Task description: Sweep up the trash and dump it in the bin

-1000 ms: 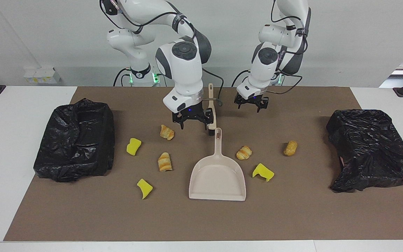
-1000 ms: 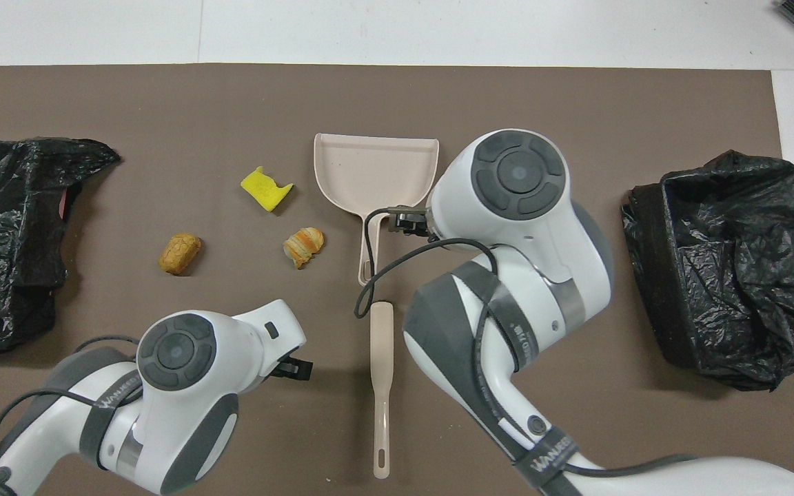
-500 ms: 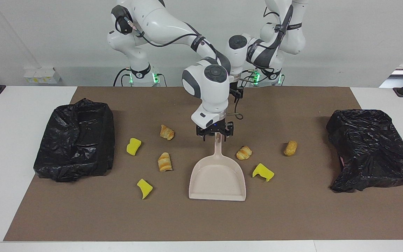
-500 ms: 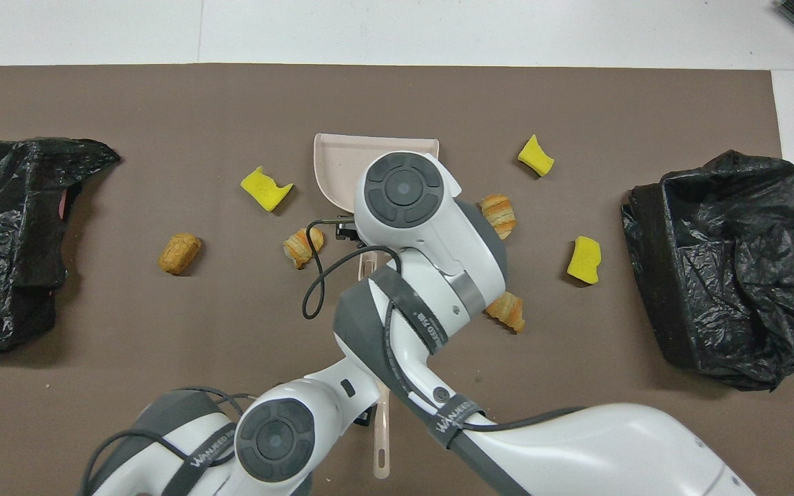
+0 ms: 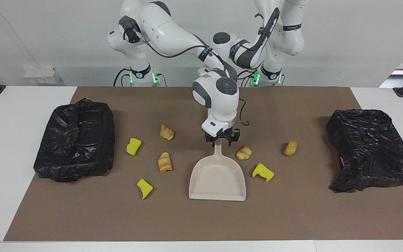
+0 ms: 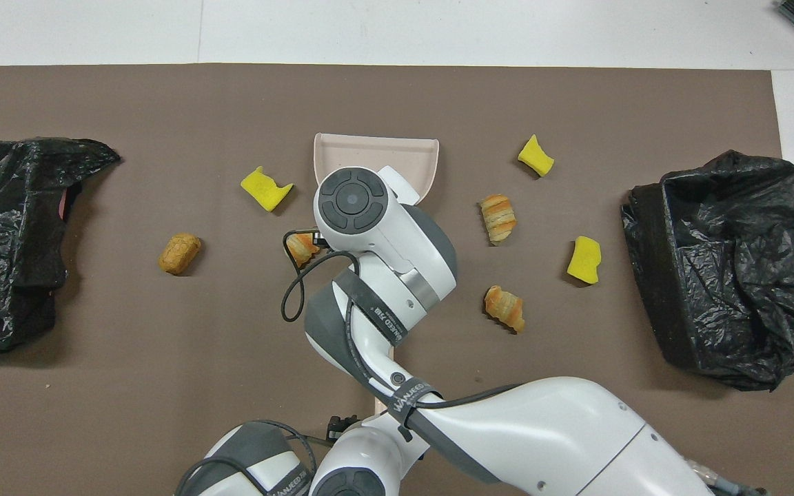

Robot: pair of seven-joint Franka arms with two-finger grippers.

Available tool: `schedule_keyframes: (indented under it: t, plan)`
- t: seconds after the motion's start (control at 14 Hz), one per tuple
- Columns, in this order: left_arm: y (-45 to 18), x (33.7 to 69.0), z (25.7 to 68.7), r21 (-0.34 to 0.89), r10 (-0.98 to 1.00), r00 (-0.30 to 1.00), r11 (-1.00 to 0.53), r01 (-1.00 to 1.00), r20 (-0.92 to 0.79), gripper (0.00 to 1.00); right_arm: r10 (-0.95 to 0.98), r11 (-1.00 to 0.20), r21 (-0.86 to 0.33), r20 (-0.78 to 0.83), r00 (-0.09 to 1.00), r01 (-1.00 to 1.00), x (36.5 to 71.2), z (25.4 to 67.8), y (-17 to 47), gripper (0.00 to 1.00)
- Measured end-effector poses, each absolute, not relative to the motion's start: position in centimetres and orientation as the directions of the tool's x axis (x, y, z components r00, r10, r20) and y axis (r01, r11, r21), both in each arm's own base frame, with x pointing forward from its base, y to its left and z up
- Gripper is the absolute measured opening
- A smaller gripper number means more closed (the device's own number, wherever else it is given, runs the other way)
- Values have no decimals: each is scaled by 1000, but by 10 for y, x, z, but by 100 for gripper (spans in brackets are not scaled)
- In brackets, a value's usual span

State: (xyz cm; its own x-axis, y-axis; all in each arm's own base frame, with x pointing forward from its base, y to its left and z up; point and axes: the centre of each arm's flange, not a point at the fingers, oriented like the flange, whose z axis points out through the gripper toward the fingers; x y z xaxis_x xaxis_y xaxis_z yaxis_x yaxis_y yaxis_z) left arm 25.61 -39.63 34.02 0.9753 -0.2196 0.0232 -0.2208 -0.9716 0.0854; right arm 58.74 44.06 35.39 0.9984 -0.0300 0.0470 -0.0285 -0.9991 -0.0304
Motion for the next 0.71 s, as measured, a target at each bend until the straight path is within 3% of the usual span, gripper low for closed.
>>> schedule_keyframes:
  t: [0.14,0.21,0.29,0.5,0.71]
  plan:
    - [-396,257,340,85,-215,976,-973,-216,22,86,-32,-999,-31,49,998,-30,589,355,440,52]
    - [-395,258,340,85,-212,977,-973,-213,22,72,-33,-999,-30,49,998,-32,589,355,439,38]
    - [-394,259,340,85,-210,977,-974,-211,21,59,-37,-999,-28,49,998,-35,590,354,438,32]
    - [-392,263,339,84,-198,980,-976,-199,19,26,-34,-999,-14,72,997,-33,596,360,431,32]
    - [-382,277,339,85,-159,987,-983,-160,18,26,53,-999,18,131,990,51,604,384,418,32]
